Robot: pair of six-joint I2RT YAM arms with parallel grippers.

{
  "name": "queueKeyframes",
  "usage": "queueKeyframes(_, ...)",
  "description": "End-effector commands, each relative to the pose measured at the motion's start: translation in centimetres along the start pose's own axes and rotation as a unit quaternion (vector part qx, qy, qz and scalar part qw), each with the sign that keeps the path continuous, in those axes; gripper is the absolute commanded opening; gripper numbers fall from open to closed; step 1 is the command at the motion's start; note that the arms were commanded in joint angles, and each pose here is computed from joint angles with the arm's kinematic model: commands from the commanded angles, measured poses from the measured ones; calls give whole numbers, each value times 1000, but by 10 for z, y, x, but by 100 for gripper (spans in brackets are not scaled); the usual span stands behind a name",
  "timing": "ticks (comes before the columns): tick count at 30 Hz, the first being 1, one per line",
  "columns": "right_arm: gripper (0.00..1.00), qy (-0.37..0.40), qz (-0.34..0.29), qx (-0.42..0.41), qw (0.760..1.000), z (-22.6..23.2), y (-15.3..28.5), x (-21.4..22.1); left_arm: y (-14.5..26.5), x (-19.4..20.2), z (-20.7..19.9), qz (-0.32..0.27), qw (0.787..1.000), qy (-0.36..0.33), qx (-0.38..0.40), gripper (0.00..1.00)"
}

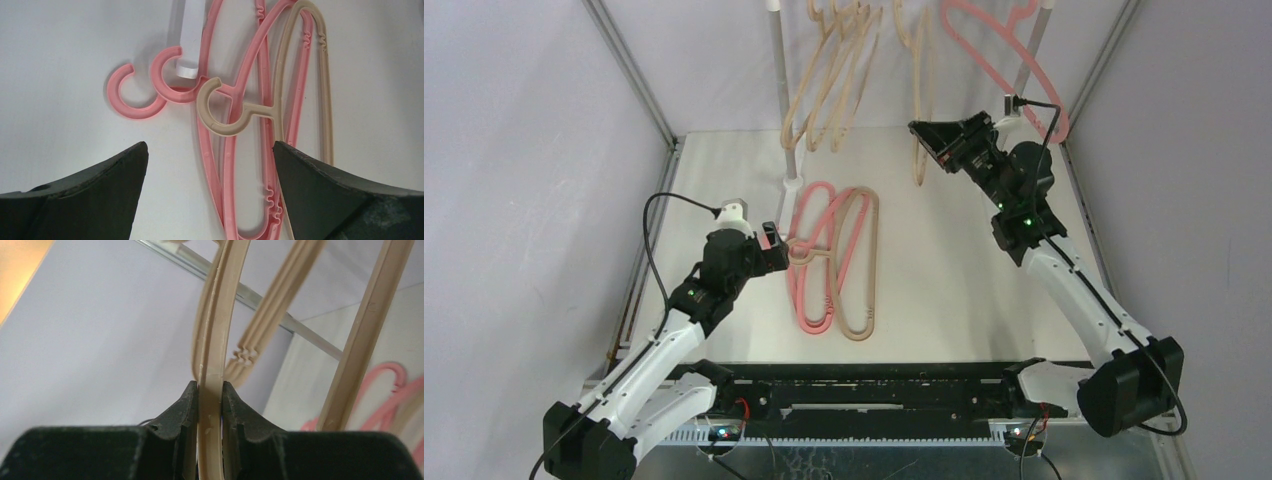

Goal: Organize the hangers

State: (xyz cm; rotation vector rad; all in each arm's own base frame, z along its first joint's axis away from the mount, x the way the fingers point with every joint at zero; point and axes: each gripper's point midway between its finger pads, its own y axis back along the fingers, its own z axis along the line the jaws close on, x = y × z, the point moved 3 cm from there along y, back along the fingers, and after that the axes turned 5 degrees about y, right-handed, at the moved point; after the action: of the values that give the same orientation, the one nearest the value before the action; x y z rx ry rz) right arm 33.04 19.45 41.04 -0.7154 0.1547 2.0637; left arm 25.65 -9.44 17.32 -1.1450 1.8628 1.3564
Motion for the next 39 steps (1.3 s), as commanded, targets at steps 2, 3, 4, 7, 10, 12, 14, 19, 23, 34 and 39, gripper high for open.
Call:
queueKeyframes(2, 0, -28, -47, -103, 993, 49, -15, -32, 0, -6, -5, -12, 1000, 6, 8, 99)
queueKeyframes(3, 0, -35, -46, -107, 993, 49, -19, -33, 1, -6, -5, -12, 1000, 5, 8, 99)
queueKeyframes(4, 0, -40, -48, -115, 991, 52, -22, -35, 1, -6, -5, -12, 1000, 5, 7, 99)
queueKeyframes(7, 0, -58, -50, -117, 990, 48, -34, -37, 1, -7, -4, -14, 1000, 5, 5, 100)
queueKeyframes(10, 0, -70, -56, -121, 989, 49, -46, -42, 1, -7, -3, -14, 1000, 5, 5, 100)
queueKeyframes(12, 0, -78, -60, -121, 988, 47, -54, -44, 2, -6, -3, -14, 1000, 4, 5, 99)
queueKeyframes(14, 0, -88, -66, -124, 986, 47, -61, -46, 2, -6, -2, -15, 1000, 5, 2, 99)
queueKeyframes(19, 0, -100, -63, -116, 986, 41, -82, -40, 1, -6, -1, -15, 1000, 5, 0, 100)
queueKeyframes(23, 0, -113, -51, -92, 988, 23, -95, -25, 1, -5, -1, -15, 1000, 4, -2, 99)
queueKeyframes(34, 19, -120, 0, -40, 992, -15, -109, 20, -1, -2, 1, -11, 1000, 4, -3, 100)
queueKeyframes(39, 57, -79, -16, 9, 997, -19, -95, 16, -2, -1, 1, -9, 1000, 3, -5, 99)
